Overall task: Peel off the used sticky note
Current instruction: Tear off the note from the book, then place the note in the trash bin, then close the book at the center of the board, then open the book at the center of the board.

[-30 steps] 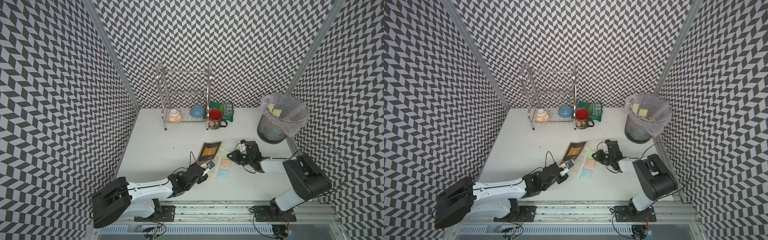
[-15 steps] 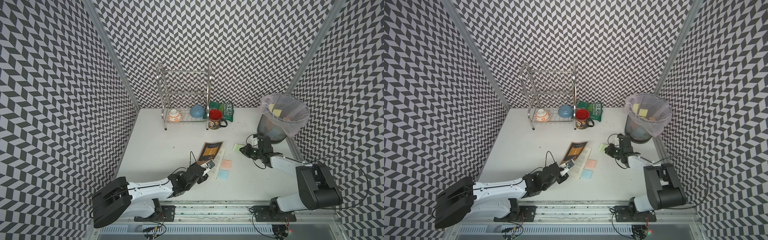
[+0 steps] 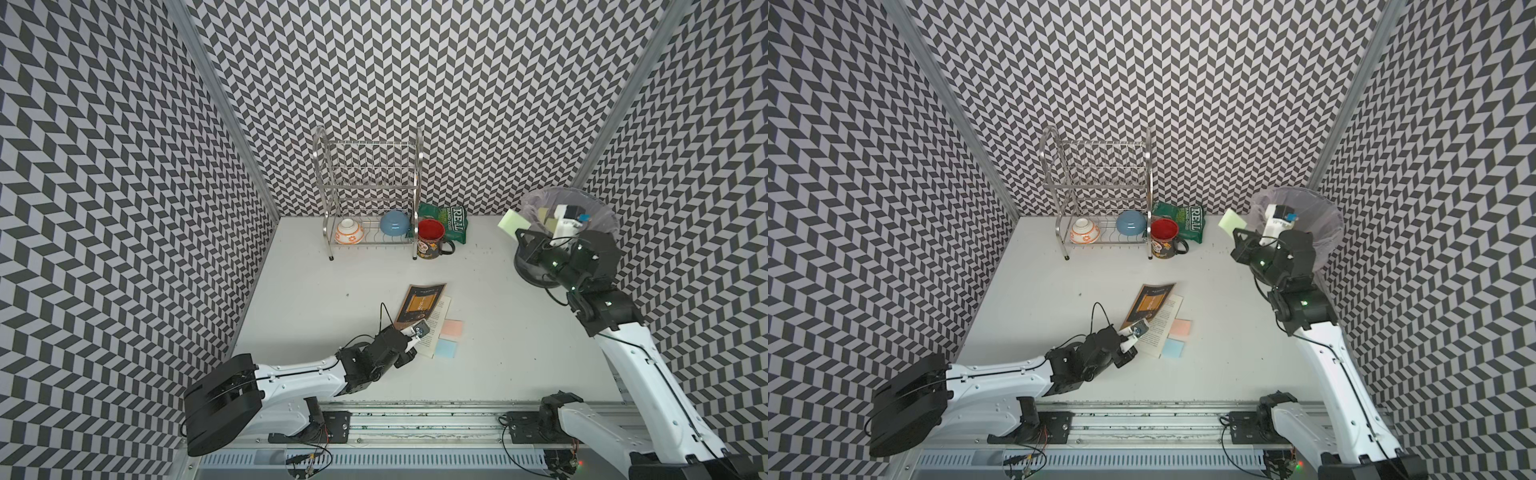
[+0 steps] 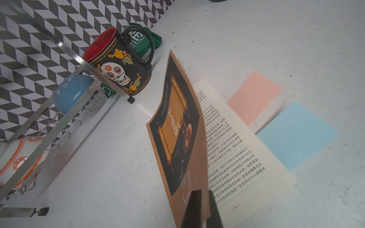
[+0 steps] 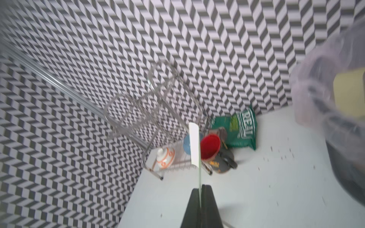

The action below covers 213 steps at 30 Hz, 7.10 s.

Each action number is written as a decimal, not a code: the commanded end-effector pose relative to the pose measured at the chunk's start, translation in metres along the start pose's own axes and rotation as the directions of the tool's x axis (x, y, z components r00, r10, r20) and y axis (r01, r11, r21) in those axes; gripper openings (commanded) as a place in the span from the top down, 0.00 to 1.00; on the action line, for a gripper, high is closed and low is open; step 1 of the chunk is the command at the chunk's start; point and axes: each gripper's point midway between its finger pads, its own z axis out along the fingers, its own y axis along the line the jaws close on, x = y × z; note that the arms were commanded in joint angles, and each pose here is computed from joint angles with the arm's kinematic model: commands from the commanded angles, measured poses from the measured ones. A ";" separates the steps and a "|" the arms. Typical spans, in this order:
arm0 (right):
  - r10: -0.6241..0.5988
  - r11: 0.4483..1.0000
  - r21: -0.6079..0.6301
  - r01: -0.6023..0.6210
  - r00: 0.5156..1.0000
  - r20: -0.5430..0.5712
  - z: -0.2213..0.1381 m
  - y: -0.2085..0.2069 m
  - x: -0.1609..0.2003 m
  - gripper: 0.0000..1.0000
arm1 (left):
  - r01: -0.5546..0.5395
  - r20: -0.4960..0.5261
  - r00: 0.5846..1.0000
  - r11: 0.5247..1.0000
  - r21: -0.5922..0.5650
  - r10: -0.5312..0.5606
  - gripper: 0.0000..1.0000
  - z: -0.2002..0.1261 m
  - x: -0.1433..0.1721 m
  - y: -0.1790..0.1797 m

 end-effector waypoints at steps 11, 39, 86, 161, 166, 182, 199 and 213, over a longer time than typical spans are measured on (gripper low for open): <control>-0.025 0.863 0.503 -0.050 0.990 0.141 0.028 -0.156 -0.098 1.00 | 0.016 0.006 1.000 1.000 -0.010 -0.016 1.00 0.001 -0.007 0.004; 0.104 0.994 0.030 -0.104 0.994 -0.028 0.043 -0.040 -0.033 0.35 | 0.018 0.012 1.000 1.000 0.001 -0.018 1.00 0.000 -0.009 0.003; 0.225 0.930 -0.052 -0.365 0.675 -0.703 0.025 -0.002 0.366 0.11 | 0.084 -0.110 0.991 0.995 0.058 -0.077 0.57 0.030 0.018 0.040; 0.242 0.943 0.013 -0.332 0.660 -0.711 0.028 -0.010 0.390 0.12 | 0.147 -0.231 0.955 0.972 -0.185 -0.188 0.62 0.062 0.050 0.125; 0.234 0.948 0.016 -0.319 0.659 -0.715 0.027 -0.011 0.391 0.12 | 0.149 -0.309 0.931 0.975 -0.166 -0.195 0.62 0.078 0.072 0.113; 0.219 0.947 -0.003 -0.321 0.652 -0.726 0.032 0.000 0.392 0.12 | 0.139 -0.363 0.919 0.988 -0.061 -0.152 0.63 0.085 0.076 0.079; 0.239 0.946 0.030 -0.322 0.635 -0.735 0.034 -0.008 0.405 0.13 | 0.131 -0.378 0.915 0.990 -0.057 -0.143 0.64 0.088 0.079 0.073; 0.188 0.949 -0.033 -0.314 0.645 -0.740 0.039 0.016 0.396 0.14 | 0.114 -0.380 0.916 0.992 -0.052 -0.125 0.65 0.087 0.078 0.068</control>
